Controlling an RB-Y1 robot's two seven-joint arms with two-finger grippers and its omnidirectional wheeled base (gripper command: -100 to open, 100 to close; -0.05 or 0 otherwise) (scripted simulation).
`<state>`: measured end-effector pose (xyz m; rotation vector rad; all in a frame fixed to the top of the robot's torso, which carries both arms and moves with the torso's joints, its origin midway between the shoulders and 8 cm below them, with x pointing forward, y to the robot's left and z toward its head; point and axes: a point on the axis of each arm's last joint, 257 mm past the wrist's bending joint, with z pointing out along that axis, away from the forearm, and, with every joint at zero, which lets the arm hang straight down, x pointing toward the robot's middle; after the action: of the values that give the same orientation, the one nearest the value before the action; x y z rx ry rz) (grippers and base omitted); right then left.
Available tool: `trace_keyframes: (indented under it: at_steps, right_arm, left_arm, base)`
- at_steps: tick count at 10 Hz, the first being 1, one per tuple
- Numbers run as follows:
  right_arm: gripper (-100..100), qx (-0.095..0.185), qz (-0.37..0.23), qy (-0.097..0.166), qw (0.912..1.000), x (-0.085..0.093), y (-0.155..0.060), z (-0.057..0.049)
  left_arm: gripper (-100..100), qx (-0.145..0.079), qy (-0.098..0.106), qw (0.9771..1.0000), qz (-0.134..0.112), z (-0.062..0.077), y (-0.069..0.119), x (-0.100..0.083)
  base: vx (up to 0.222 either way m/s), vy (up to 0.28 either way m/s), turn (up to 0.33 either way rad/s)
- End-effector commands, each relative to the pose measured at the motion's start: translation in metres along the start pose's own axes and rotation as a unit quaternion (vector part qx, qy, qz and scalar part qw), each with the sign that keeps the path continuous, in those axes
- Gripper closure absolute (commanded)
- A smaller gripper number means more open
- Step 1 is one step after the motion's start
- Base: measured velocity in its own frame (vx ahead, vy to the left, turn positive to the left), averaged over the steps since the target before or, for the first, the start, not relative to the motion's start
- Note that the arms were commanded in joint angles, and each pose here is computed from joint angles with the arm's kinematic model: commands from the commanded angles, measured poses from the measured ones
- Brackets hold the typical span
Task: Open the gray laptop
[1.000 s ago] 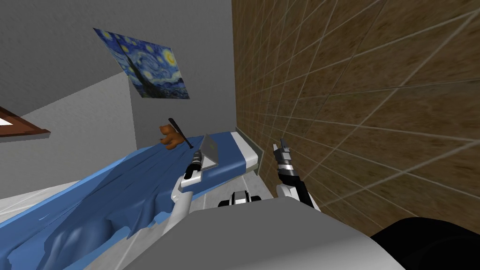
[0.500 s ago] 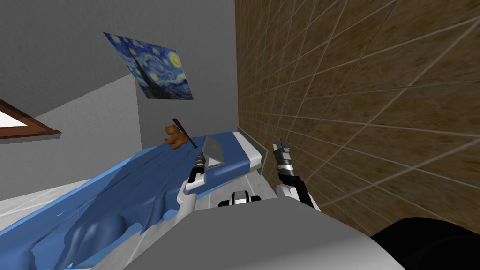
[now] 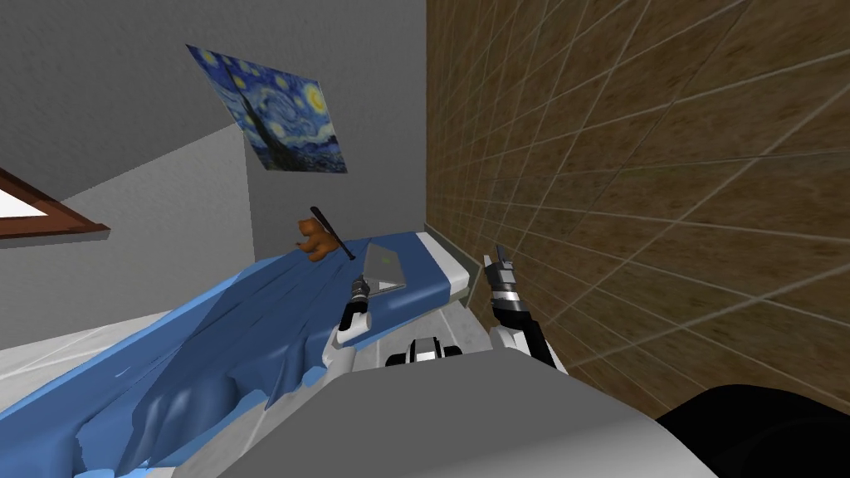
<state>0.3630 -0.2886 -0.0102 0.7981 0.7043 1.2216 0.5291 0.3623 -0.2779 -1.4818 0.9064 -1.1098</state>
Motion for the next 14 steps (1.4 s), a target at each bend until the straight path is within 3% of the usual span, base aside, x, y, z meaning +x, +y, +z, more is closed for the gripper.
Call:
trace_keyframes:
  at_steps: [1, 6, 13, 14]
  right_arm:
    - [0, 0.0, 0.0, 0.0, 1.0, 0.0, 0.0, 0.0]
    - [0, 0.0, 0.0, 0.0, 1.0, 0.0, 0.0, 0.0]
    - [0, 0.0, 0.0, 0.0, 1.0, 0.0, 0.0, 0.0]
    - [0, 0.0, 0.0, 0.0, 1.0, 0.0, 0.0, 0.0]
  left_arm:
    - [-100, -0.003, 0.006, 0.9999, -0.01, -0.003, 0.003, 0.004]
    - [-100, -0.007, 0.024, 0.9997, -0.009, -0.009, -0.009, 0.022]
    - [-100, -0.017, 0.066, 0.9976, -0.01, -0.026, -0.033, 0.064]
    - [-100, -0.015, 0.061, 0.998, -0.01, -0.024, -0.031, 0.058]
  base:
    - [0.022, 0.04, 0.086]
    - [0.035, -0.014, 0.094]
    - [0.037, -0.006, 0.111]
    - [0.021, -0.006, 0.024]
